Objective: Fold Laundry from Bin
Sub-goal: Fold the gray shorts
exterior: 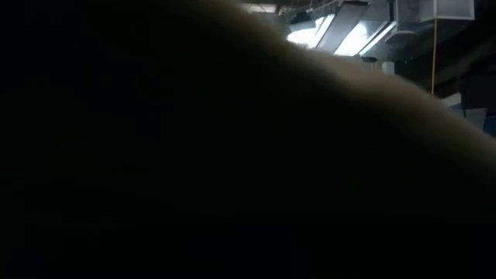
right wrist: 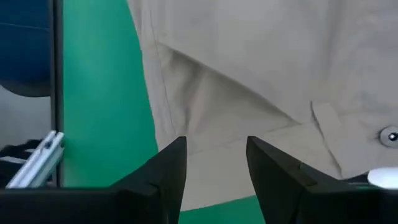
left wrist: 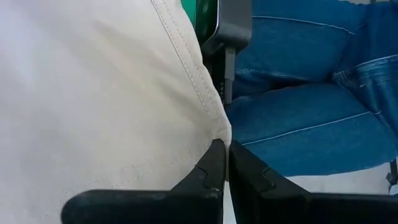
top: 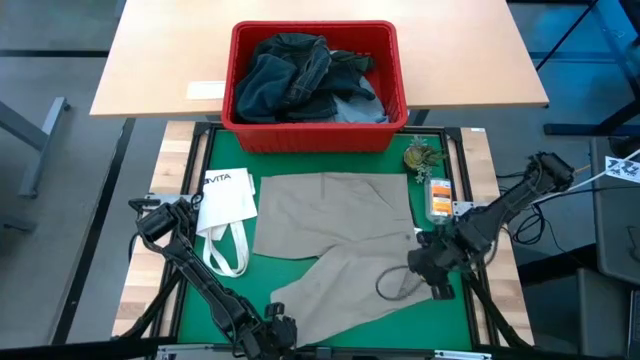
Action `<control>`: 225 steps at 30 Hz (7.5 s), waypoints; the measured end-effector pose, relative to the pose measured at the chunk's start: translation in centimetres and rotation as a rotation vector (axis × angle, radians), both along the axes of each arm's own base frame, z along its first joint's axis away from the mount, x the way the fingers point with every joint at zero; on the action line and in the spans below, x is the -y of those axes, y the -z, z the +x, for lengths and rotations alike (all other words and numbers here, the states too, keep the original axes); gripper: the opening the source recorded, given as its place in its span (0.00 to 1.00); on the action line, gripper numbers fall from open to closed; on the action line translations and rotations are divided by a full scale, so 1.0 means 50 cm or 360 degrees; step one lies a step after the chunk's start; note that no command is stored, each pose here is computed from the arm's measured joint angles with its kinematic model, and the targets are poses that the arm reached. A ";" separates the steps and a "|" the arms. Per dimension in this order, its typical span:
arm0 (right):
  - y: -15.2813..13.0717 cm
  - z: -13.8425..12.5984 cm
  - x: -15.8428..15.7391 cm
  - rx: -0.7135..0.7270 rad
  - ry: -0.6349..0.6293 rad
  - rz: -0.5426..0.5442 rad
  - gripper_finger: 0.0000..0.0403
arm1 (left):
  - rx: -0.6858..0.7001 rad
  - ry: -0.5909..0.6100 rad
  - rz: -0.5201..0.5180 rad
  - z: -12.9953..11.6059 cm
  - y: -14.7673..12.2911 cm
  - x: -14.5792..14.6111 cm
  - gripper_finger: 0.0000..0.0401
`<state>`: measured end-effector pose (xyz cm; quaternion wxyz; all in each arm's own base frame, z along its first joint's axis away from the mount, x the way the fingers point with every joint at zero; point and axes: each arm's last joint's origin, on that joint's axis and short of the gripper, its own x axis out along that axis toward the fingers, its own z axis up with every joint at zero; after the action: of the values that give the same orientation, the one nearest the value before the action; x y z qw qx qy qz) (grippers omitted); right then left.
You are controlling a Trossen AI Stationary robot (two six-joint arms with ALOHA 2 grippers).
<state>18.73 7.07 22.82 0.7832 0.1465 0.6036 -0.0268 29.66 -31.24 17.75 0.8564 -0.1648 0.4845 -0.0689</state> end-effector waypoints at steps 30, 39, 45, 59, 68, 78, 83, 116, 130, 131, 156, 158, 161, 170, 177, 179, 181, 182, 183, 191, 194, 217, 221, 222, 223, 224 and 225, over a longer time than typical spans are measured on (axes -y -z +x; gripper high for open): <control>0.180 -0.009 -0.131 -0.0409 -0.0031 -0.0129 0.41 | -0.0310 -0.0364 -0.0330 0.013 0.003 -0.018 0.29; 0.181 -0.009 -0.130 -0.0411 -0.0037 -0.0132 0.41 | -0.0317 -0.0553 -0.0256 0.057 0.007 -0.080 0.39; 0.181 -0.009 -0.130 -0.0412 -0.0037 -0.0133 0.41 | -0.0281 -0.0443 -0.0122 0.068 -0.039 -0.138 0.37; 0.182 -0.009 -0.129 -0.0396 -0.0045 -0.0154 0.41 | -0.0543 -0.0757 0.0068 -0.044 -0.040 -0.271 0.37; 0.182 -0.008 -0.130 -0.0387 -0.0044 -0.0159 0.41 | -0.0435 -0.0771 -0.0208 -0.044 0.040 -0.293 0.37; 0.182 -0.008 -0.129 -0.0382 -0.0043 -0.0164 0.41 | -0.0310 -0.0750 -0.0336 -0.032 0.046 -0.285 0.37; 0.182 -0.008 -0.130 -0.0381 -0.0043 -0.0164 0.41 | -0.0306 -0.0778 -0.0265 -0.029 0.072 -0.279 0.37; 0.182 -0.007 -0.130 -0.0379 -0.0024 -0.0165 0.41 | -0.0249 -0.0837 -0.0295 -0.071 -0.017 -0.297 0.00; 0.183 -0.007 -0.129 -0.0379 -0.0024 -0.0166 0.41 | -0.0139 -0.0687 -0.0080 -0.100 -0.054 -0.310 0.02; 0.182 -0.007 -0.129 -0.0379 -0.0024 -0.0166 0.41 | -0.0154 -0.0685 -0.0063 -0.100 -0.051 -0.310 0.03; 0.063 0.033 -0.193 -0.0208 -0.0329 -0.0206 0.41 | -0.0272 -0.0518 -0.0084 -0.066 -0.058 -0.371 0.39; 0.062 0.027 -0.207 -0.0178 -0.0373 -0.0178 0.41 | -0.0252 -0.0472 -0.0063 -0.062 -0.067 -0.370 0.38; 0.060 0.021 -0.226 -0.0096 -0.0421 -0.0166 0.41 | -0.0199 -0.0423 -0.0059 -0.053 -0.088 -0.366 0.37; 0.090 0.026 -0.253 0.0036 -0.0429 -0.0363 0.41 | 0.0279 -0.0293 -0.0132 -0.032 -0.128 -0.291 0.36; 0.133 0.034 -0.262 -0.0085 -0.0447 -0.0420 0.41 | 0.0356 -0.0116 -0.0148 -0.043 -0.075 -0.187 0.36; 0.141 0.035 -0.263 -0.0105 -0.0450 -0.0429 0.41 | 0.0355 -0.0058 -0.0162 -0.047 -0.054 -0.159 0.36; 0.144 0.035 -0.264 -0.0114 -0.0451 -0.0434 0.41 | 0.0341 -0.0008 -0.0160 -0.055 -0.035 -0.137 0.36; 0.144 0.035 -0.264 -0.0114 -0.0451 -0.0434 0.41 | 0.0328 0.0012 -0.0148 -0.060 -0.027 -0.128 0.36; 0.144 0.035 -0.264 -0.0114 -0.0451 -0.0433 0.41 | 0.0314 0.0030 -0.0133 -0.065 -0.018 -0.120 0.36; 0.144 0.035 -0.264 -0.0113 -0.0448 -0.0432 0.41 | 0.0343 0.0064 -0.0157 -0.081 0.025 -0.070 0.36; 0.144 0.035 -0.264 -0.0113 -0.0448 -0.0432 0.41 | 0.0352 0.0083 -0.0170 -0.083 0.040 -0.058 0.36; 0.148 0.035 -0.263 -0.0087 -0.0441 -0.0444 0.41 | 0.0171 0.0108 0.0018 -0.086 0.130 -0.053 0.35; 0.161 0.028 -0.255 -0.0112 -0.0444 -0.0464 0.41 | 0.0114 0.0061 0.0047 -0.087 0.134 -0.060 0.29; 0.163 0.026 -0.253 -0.0117 -0.0444 -0.0467 0.41 | 0.0107 0.0047 0.0042 -0.087 0.134 -0.061 0.27; 0.165 0.025 -0.252 -0.0122 -0.0444 -0.0471 0.41 | 0.0101 0.0029 0.0036 -0.087 0.134 -0.061 0.24; 0.166 0.024 -0.251 -0.0124 -0.0444 -0.0474 0.40 | 0.0095 0.0015 0.0032 -0.087 0.135 -0.062 0.22; 0.167 0.024 -0.251 -0.0125 -0.0443 -0.0474 0.38 | 0.0086 -0.0004 0.0022 -0.087 0.135 -0.063 0.19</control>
<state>19.95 19.61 14.49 0.7682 -0.0570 0.6375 -0.0129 25.30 -28.11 10.98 0.8704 -0.1576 0.4614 -0.0689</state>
